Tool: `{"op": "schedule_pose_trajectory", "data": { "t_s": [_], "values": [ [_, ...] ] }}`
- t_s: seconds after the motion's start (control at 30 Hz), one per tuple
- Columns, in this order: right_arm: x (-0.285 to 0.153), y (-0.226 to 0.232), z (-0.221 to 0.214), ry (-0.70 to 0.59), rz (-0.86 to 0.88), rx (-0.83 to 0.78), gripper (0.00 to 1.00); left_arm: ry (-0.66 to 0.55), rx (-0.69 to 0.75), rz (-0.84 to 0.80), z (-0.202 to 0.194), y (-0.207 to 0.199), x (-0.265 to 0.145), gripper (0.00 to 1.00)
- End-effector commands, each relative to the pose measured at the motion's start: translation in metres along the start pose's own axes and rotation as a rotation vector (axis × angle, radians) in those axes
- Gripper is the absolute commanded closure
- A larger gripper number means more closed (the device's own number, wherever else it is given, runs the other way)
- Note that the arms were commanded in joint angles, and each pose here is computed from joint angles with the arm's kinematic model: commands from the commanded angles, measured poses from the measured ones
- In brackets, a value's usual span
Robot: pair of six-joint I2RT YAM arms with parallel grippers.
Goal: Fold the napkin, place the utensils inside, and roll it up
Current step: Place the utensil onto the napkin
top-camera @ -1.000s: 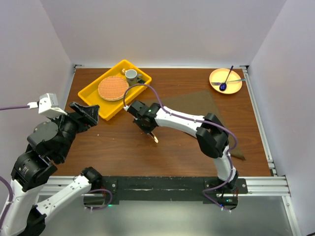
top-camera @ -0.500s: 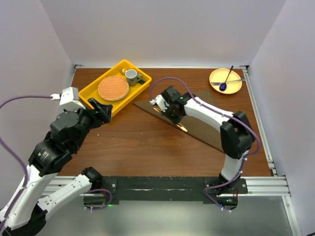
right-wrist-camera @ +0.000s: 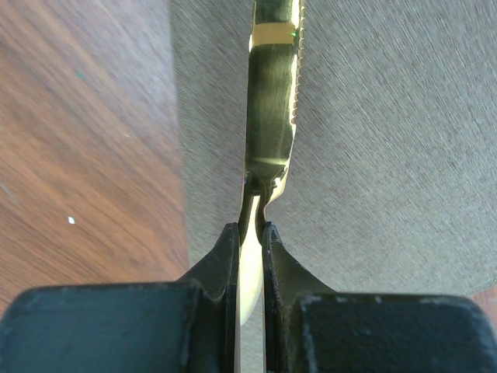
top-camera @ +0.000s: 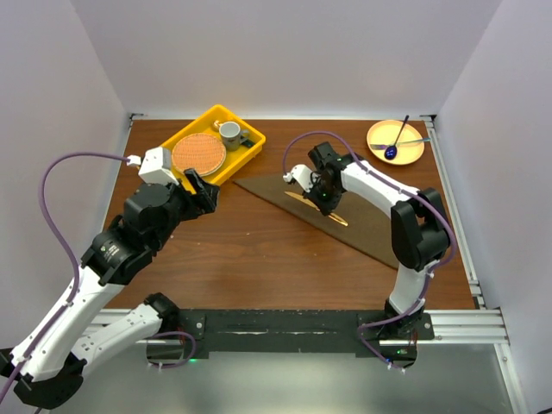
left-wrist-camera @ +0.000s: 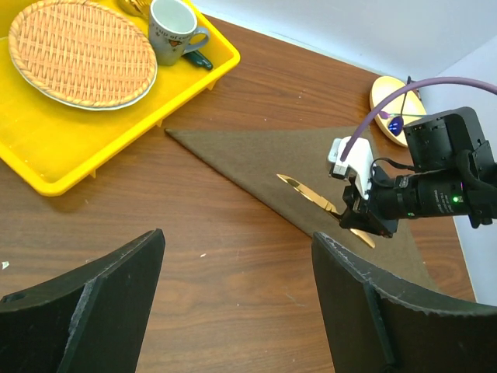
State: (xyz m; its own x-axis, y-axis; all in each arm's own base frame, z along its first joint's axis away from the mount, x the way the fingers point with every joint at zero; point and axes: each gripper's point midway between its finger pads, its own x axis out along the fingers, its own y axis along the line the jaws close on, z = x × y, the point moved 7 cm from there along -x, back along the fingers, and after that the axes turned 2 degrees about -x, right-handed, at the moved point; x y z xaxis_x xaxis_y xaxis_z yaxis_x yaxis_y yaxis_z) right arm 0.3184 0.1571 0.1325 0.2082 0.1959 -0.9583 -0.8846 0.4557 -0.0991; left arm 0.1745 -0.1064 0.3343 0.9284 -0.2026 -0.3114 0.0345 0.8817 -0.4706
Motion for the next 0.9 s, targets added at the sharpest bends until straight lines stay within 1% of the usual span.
{"op": "schedule_pose_trajectory", "data": {
  "t_s": [0.0,0.2,0.5,0.87],
  "values": [
    [-0.007,-0.008,-0.001,-0.018,0.009,-0.029,1.0,-0.038,-0.007,-0.036,0.007,-0.005,0.001,0.18],
    [0.004,-0.006,-0.012,0.015,0.045,-0.005,1.0,-0.031,-0.014,-0.05,0.005,-0.005,-0.001,0.18],
    [0.014,-0.001,-0.024,0.064,0.053,0.006,1.0,-0.039,-0.003,-0.044,0.005,-0.002,-0.003,0.18],
    [0.027,-0.003,-0.029,0.095,0.062,0.014,1.0,-0.054,0.007,-0.033,0.008,0.0,-0.007,0.18]
  ]
}}
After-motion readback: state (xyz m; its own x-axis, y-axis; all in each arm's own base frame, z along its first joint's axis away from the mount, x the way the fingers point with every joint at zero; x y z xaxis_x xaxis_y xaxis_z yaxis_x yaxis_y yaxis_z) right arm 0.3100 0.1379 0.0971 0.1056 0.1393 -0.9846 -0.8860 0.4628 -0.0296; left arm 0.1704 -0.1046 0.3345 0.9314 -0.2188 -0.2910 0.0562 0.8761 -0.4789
